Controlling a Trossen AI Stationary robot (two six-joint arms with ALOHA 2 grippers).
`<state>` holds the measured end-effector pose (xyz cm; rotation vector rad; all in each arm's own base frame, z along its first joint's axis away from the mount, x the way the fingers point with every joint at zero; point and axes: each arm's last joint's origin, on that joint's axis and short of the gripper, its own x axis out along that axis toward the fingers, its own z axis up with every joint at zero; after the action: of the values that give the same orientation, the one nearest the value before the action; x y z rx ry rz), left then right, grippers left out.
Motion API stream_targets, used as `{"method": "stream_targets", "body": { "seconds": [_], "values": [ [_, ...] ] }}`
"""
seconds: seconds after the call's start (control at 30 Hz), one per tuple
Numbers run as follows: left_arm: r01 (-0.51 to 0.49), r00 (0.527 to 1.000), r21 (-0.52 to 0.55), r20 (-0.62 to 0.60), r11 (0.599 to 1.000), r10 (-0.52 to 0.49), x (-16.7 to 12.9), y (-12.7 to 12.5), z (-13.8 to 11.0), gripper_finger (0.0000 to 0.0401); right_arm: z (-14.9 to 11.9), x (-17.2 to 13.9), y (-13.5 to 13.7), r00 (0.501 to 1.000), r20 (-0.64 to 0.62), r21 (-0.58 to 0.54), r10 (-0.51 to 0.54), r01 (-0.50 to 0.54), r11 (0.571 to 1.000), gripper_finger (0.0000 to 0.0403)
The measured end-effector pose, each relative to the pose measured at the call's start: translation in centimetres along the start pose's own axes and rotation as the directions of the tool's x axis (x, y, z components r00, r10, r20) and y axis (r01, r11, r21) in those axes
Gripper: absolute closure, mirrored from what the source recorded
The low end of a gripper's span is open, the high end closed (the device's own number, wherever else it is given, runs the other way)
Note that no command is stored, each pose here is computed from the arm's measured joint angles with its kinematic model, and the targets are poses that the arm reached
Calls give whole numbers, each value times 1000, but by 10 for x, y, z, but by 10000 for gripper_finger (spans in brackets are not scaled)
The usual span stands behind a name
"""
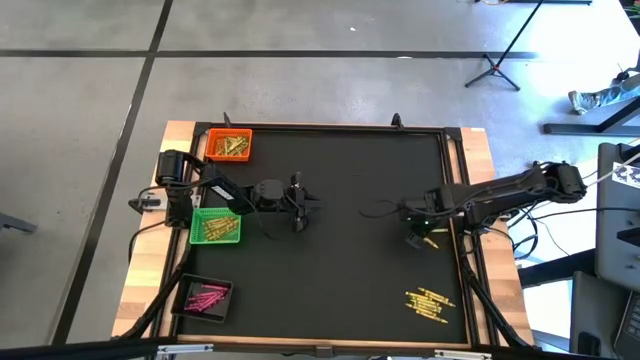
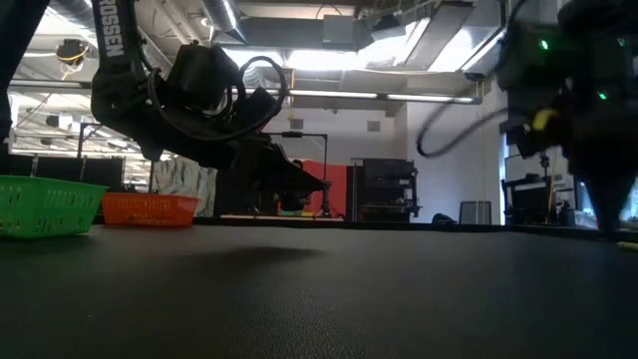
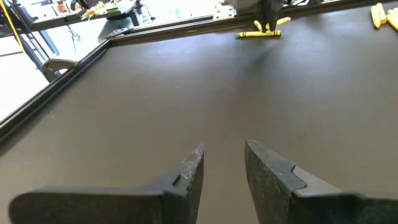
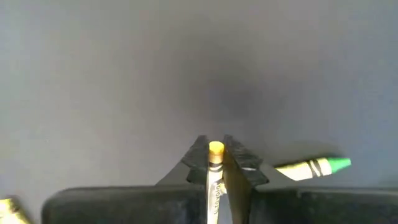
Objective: Sort crayons
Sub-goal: Put the yellow crayon into the green bin
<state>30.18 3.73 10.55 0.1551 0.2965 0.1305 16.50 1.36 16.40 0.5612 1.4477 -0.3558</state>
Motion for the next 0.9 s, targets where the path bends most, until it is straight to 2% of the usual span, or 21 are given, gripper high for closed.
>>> {"method": "stream_targets", "body": {
  "seconds": [0.1, 0.27, 0.43, 0.53, 0.63, 0.77, 0.9],
  "values": [
    [-2, 1000, 0, 10, 1000, 2, 0, 0, 1, 300, 9, -13, 8, 998, 55, -42, 24, -21, 999, 380],
    [-11, 999, -2, 34, 1000, 11, 0, 1, 3, 300, 19, -22, 13, 983, 182, -109, -3, 23, 994, 387],
    [-13, 998, -47, 63, 999, 16, 1, 2, 7, 291, 35, -27, 22, 921, 388, -197, 33, 48, 979, 381],
    [-6, 997, -81, 70, 997, 12, 5, 3, 12, 266, 47, -34, 30, 832, 551, -257, 58, 104, 961, 382],
    [15, 998, -88, 69, 996, -9, 10, 0, 17, 237, 59, -35, 37, 708, 697, -324, 116, 166, 931, 385],
    [49, 993, -97, 109, 994, -39, 14, -6, 27, 218, 73, -34, 43, 545, 813, -375, 206, 219, 901, 383],
    [58, 990, -83, 135, 995, -47, 17, -10, 35, 216, 86, -32, 51, 429, 865, -396, 259, 267, 879, 383]
  ]
}}
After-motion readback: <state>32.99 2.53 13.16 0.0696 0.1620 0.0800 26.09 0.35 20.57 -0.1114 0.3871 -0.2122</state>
